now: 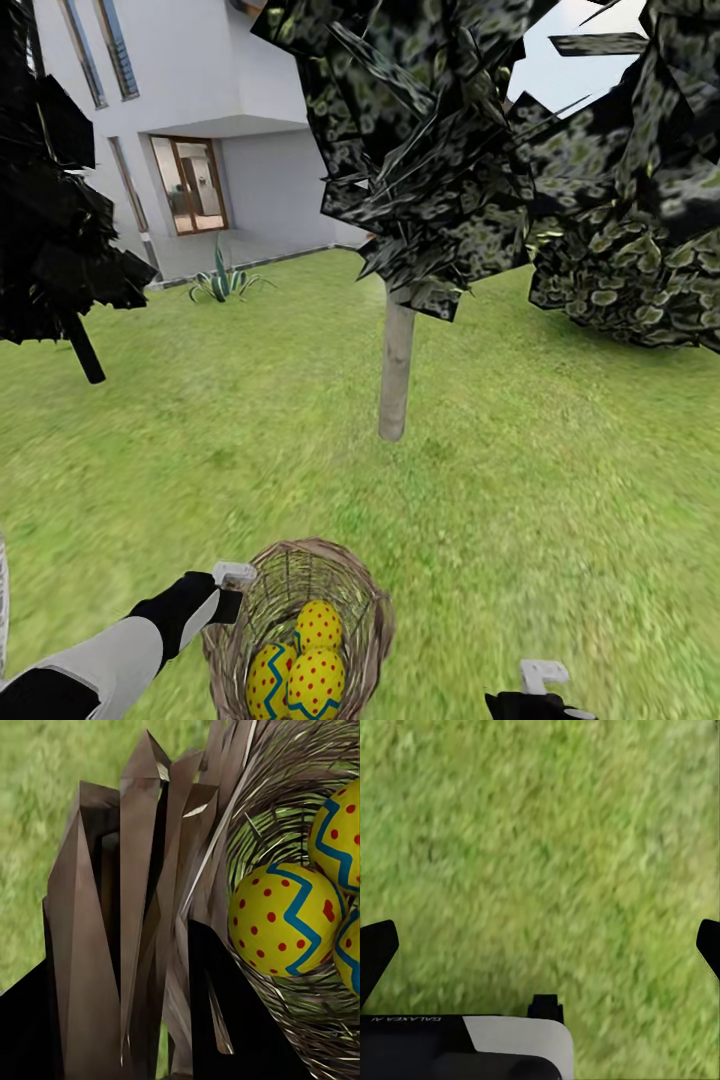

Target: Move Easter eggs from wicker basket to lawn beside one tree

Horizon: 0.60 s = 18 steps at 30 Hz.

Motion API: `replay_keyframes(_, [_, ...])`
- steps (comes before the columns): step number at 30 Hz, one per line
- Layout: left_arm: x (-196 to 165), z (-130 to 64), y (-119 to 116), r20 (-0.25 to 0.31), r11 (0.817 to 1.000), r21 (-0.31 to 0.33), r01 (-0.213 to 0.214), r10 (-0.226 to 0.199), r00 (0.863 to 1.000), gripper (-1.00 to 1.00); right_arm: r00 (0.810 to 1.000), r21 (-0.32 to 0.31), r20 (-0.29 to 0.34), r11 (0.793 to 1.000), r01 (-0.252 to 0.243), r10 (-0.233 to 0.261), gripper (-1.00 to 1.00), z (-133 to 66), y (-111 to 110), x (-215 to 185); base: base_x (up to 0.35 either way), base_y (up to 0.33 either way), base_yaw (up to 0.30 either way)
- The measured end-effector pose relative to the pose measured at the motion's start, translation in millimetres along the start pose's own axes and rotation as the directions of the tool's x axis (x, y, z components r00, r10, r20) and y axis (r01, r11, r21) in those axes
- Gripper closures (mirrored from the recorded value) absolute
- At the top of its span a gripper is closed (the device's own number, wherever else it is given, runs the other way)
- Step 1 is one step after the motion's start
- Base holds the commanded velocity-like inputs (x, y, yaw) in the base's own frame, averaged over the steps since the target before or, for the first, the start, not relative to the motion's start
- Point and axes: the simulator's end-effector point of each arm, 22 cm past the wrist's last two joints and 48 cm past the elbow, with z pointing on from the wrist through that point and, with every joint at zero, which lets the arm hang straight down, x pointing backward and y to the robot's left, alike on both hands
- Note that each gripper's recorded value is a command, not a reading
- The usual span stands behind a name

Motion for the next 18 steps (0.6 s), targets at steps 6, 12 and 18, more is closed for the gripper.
replay_keyframes(6, [-0.1,0.0,0.0,0.000,1.000,0.000,0.001,-0.001,1.000,1.00,1.000,-0.001,0.000,1.000,0.000,0.000,-1.00,0.0,0.5,-0.1,0.326,0.000,0.000])
replay_keyframes(12, [-0.2,-0.1,0.0,0.000,1.000,0.000,0.001,-0.001,1.000,1.00,1.000,-0.001,0.002,1.000,0.000,0.000,-1.00,0.0,0.5,-0.3,0.327,0.000,0.000])
replay_keyframes(18, [-0.1,0.0,0.0,0.000,1.000,0.000,0.001,-0.001,1.000,1.00,1.000,0.000,0.001,1.000,-0.002,0.002,-1.00,0.0,0.2,-0.1,0.327,0.000,0.000])
